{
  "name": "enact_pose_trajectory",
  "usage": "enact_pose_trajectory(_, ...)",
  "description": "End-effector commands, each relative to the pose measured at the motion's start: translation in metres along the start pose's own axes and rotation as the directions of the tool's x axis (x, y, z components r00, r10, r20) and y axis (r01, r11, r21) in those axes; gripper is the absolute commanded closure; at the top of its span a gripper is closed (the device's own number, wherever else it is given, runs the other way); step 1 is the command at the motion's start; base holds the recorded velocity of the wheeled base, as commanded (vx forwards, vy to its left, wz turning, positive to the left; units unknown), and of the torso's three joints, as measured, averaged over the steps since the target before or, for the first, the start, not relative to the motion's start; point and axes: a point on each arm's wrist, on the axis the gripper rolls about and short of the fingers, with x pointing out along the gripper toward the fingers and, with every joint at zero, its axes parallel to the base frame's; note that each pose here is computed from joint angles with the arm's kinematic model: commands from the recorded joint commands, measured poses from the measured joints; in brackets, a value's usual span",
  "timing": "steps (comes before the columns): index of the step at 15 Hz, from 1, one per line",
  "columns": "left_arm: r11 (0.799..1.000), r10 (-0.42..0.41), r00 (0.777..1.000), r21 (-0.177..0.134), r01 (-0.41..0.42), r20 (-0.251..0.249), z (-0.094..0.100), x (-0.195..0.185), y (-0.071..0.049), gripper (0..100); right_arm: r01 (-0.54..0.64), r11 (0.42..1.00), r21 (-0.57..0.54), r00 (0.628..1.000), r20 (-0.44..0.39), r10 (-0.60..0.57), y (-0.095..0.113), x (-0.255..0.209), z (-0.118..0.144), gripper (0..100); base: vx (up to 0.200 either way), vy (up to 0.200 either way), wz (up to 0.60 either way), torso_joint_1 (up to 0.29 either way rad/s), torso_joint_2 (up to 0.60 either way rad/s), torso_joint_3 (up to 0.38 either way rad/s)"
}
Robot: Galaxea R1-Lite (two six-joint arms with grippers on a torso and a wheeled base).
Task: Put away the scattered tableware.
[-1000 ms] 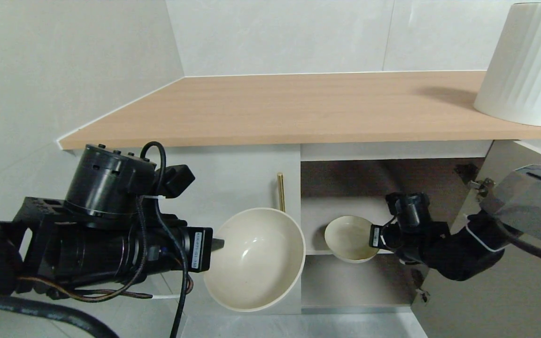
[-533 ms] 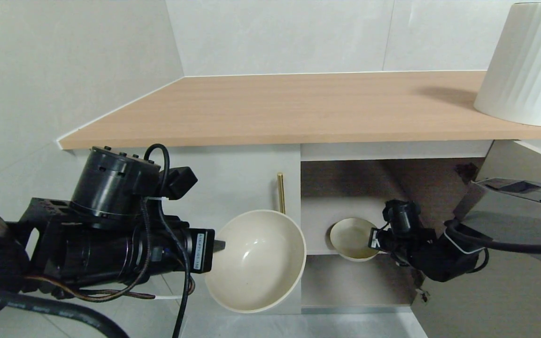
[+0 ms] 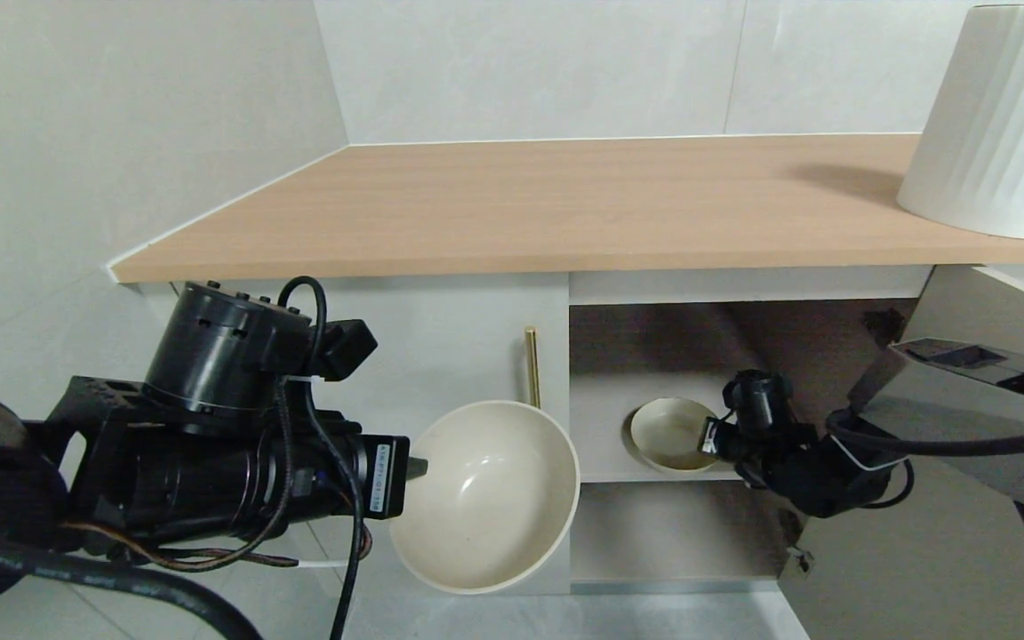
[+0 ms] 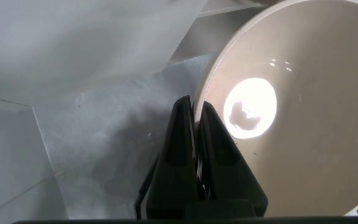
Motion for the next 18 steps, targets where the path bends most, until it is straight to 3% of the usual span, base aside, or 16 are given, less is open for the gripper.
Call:
enact_pose_trajectory(1, 1.0, 0.001, 1.0, 0.0, -0.001, -0.005, 0.0, 0.002, 0.0, 100, 0.003, 1.0, 0.013, 1.0, 0.008, -0.004, -0.002, 0.005, 0.002, 100, 0.0, 0.0, 0.0, 0.0, 0.0, 0.0)
enact_pose_trajectory(11, 1.0, 0.002, 1.0, -0.001, -0.002, -0.01, -0.001, 0.003, 0.0, 100, 0.042, 0.998, 0.037, 0.998, 0.035, -0.044, -0.004, 0.014, 0.009, 100, 0.0, 0.0, 0.0, 0.0, 0.0, 0.0)
enact_pose_trajectory(12, 1.0, 0.003, 1.0, 0.001, -0.003, -0.009, -0.001, 0.003, 0.0, 100, 0.04, 0.998, 0.039, 0.998, 0.043, -0.042, -0.003, 0.014, 0.011, 0, 0.0, 0.0, 0.0, 0.0, 0.0, 0.0)
enact_pose_trajectory(18, 1.0, 0.016, 0.999, 0.007, -0.015, -0.039, -0.003, 0.015, -0.002, 100, 0.033, 0.998, 0.059, 0.998, 0.056, -0.036, -0.002, 0.001, 0.021, 0, 0.0, 0.0, 0.0, 0.0, 0.0, 0.0)
